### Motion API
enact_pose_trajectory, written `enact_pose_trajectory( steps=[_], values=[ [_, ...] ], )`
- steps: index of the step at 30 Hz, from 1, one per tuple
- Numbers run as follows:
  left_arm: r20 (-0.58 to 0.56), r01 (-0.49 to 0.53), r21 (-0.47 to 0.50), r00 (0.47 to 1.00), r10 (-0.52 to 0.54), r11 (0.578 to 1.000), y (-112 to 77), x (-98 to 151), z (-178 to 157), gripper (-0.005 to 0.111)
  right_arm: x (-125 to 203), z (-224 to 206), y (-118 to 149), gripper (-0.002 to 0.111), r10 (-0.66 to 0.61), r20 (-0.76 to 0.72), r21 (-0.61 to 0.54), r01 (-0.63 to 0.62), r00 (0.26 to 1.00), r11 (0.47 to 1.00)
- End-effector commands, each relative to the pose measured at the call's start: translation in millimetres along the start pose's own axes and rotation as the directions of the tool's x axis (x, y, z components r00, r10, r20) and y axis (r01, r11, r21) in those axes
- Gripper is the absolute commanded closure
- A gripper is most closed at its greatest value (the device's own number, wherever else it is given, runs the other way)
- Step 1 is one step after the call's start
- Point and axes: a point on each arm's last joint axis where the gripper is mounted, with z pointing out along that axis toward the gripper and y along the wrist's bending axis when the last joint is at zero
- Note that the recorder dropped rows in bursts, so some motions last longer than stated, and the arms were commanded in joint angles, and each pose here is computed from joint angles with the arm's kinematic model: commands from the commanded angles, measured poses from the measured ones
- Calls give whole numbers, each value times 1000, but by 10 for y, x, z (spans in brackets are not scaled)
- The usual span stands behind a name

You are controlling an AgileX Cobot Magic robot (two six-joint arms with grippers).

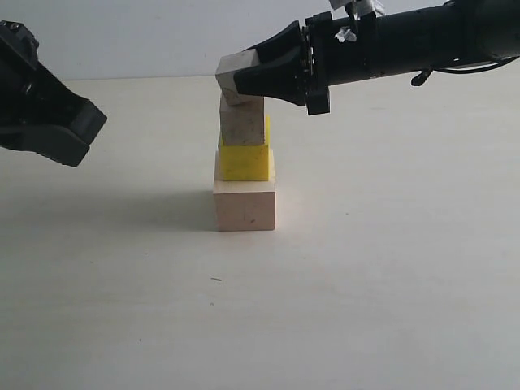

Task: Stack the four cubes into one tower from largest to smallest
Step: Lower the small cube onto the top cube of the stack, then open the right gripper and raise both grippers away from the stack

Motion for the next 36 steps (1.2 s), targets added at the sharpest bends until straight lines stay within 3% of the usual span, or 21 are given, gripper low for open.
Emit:
enact_pose_trajectory(
  steps=[1,12,27,31,36],
  values=[
    [14,1,5,1000,-1,1000,-1,7,-23,107,-10,4,19,55,-8,5,-11,8,1000,1000],
    [14,1,5,1000,-1,1000,-1,7,-23,107,-36,2,11,47,-3,21,-1,3,1000,1000],
    [14,1,5,1000,-1,1000,-1,7,-23,107,-503,-141,169,48,56,80,21,-58,995,998],
    [14,1,5,1000,-1,1000,-1,7,-23,107,-710,-223,233,63,123,86,74,-130,989,989],
    [23,1,5,1000,-1,1000,-2,-1,-23,107,-878,-335,282,102,202,39,202,-206,979,958]
  ],
)
